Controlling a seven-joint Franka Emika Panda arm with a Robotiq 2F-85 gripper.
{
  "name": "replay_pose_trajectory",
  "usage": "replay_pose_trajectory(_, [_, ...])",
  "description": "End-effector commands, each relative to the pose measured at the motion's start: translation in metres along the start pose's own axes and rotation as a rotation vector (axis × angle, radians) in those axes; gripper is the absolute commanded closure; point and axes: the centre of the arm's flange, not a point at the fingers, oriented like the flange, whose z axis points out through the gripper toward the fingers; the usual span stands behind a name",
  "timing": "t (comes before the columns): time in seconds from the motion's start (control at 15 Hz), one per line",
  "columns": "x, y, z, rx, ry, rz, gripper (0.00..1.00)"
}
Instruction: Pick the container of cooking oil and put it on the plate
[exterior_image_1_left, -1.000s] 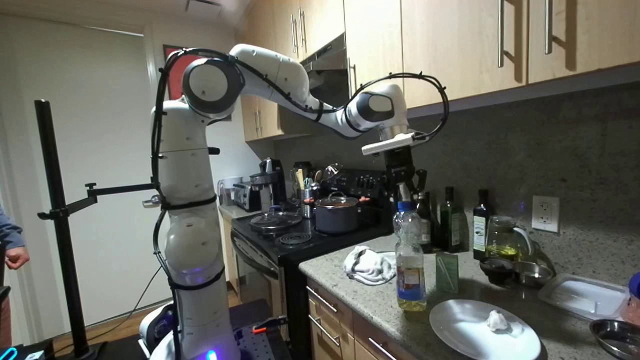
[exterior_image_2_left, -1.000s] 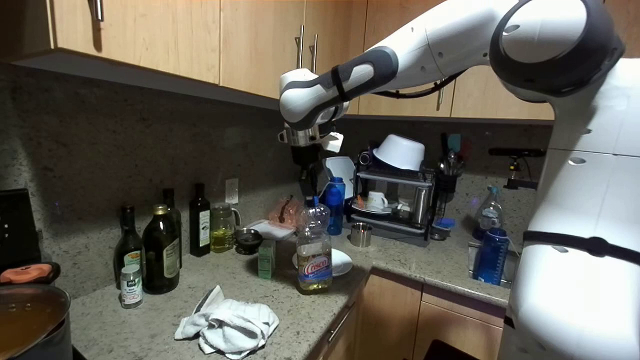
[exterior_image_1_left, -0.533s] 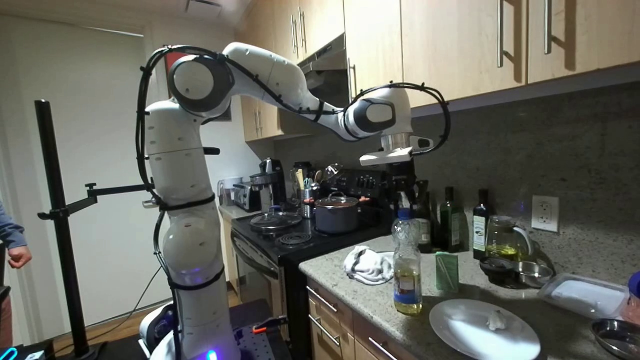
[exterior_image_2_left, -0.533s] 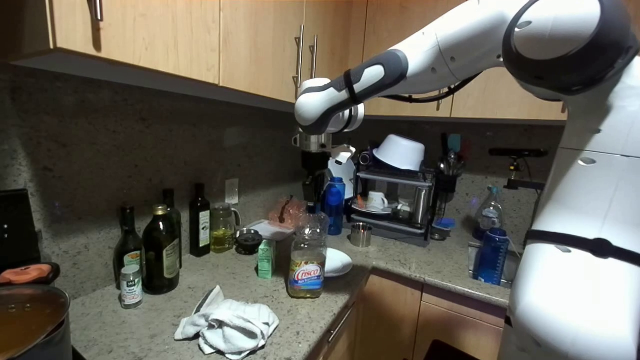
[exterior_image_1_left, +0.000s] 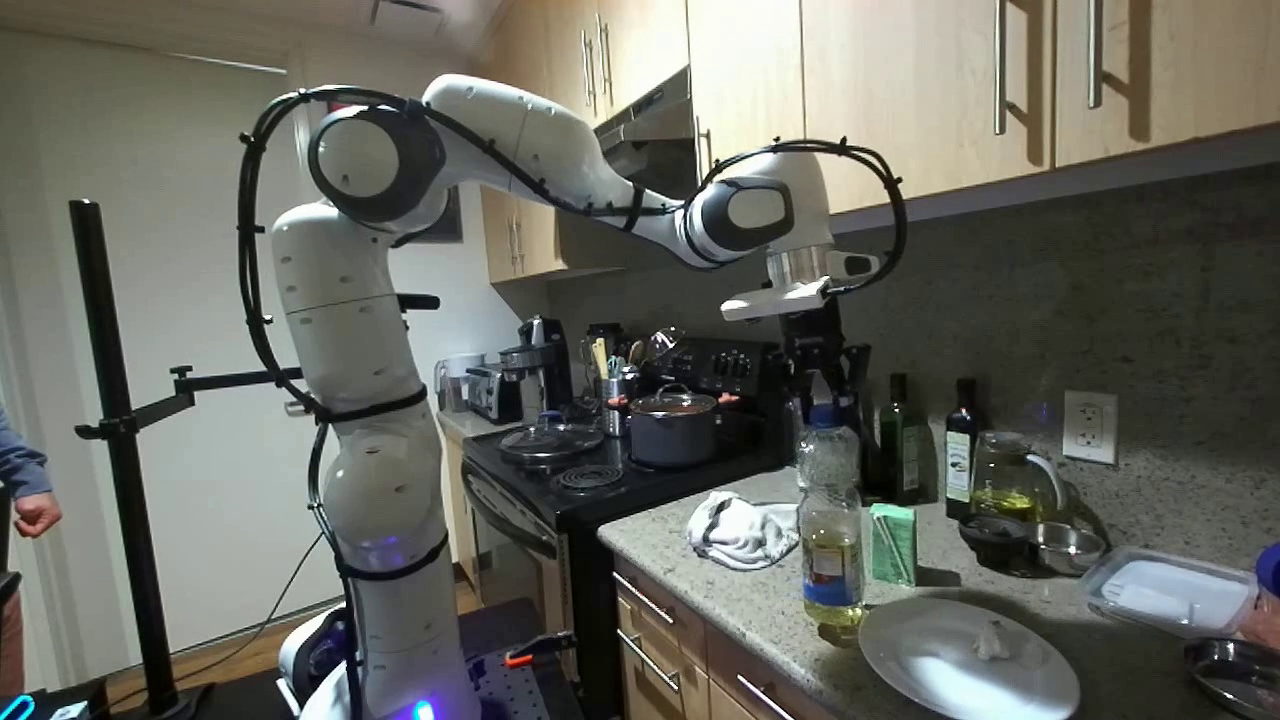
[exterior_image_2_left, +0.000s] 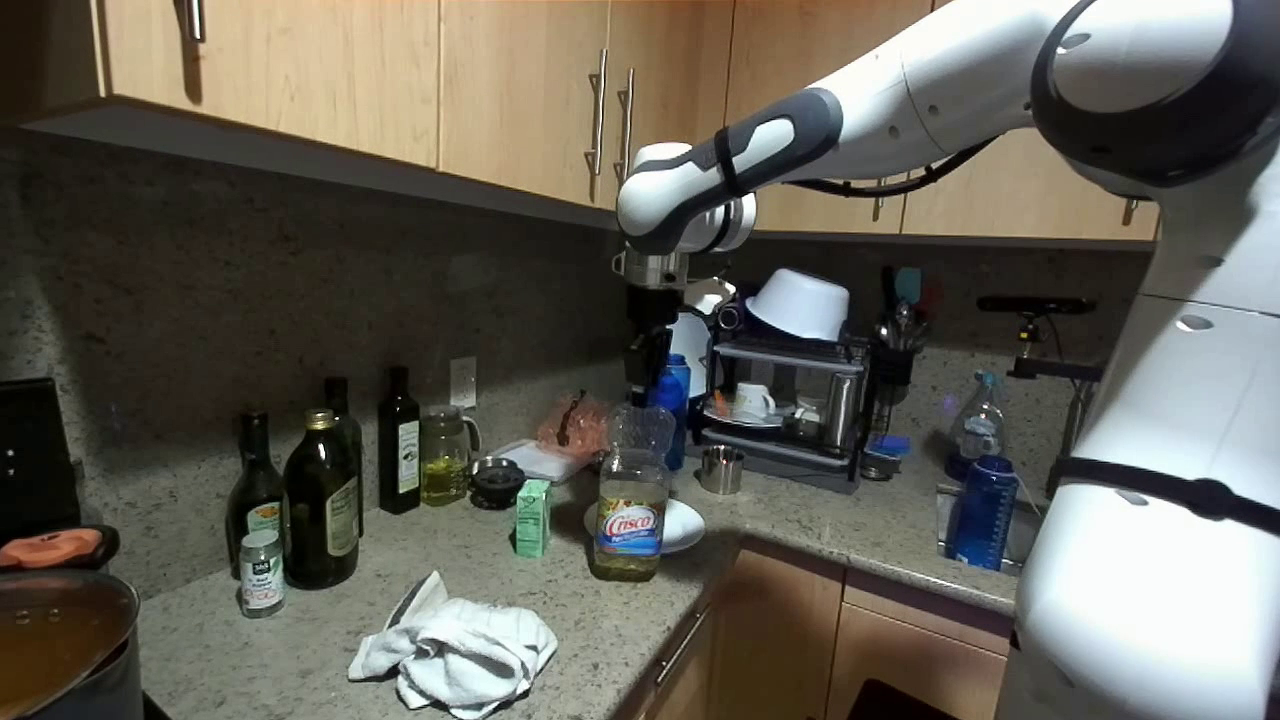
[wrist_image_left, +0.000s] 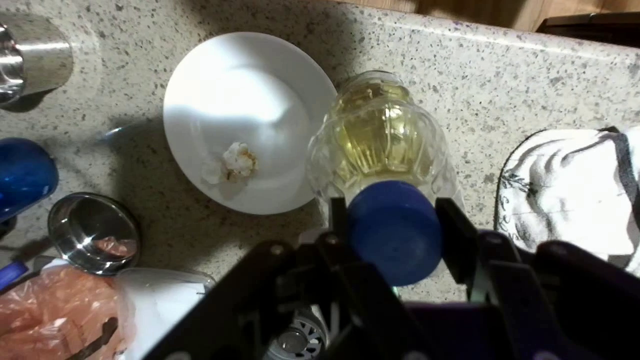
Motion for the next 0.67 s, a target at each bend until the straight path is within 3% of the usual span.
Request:
replay_pose_trajectory(0.0, [-0.002, 0.006, -0.018, -0.022, 0.061, 0.059, 0.79])
replay_pose_trajectory(0.33, [0.021, 0.009, -0.034, -0.06, 0.123, 0.066, 0.79])
replay_pose_trajectory(0.4, [0.007, 0.009, -0.014, -0.038, 0.07, 0.055, 0.54])
replay_pose_trajectory(0.6, [0.013, 0.008, -0.023, -0.05, 0.092, 0.048, 0.54])
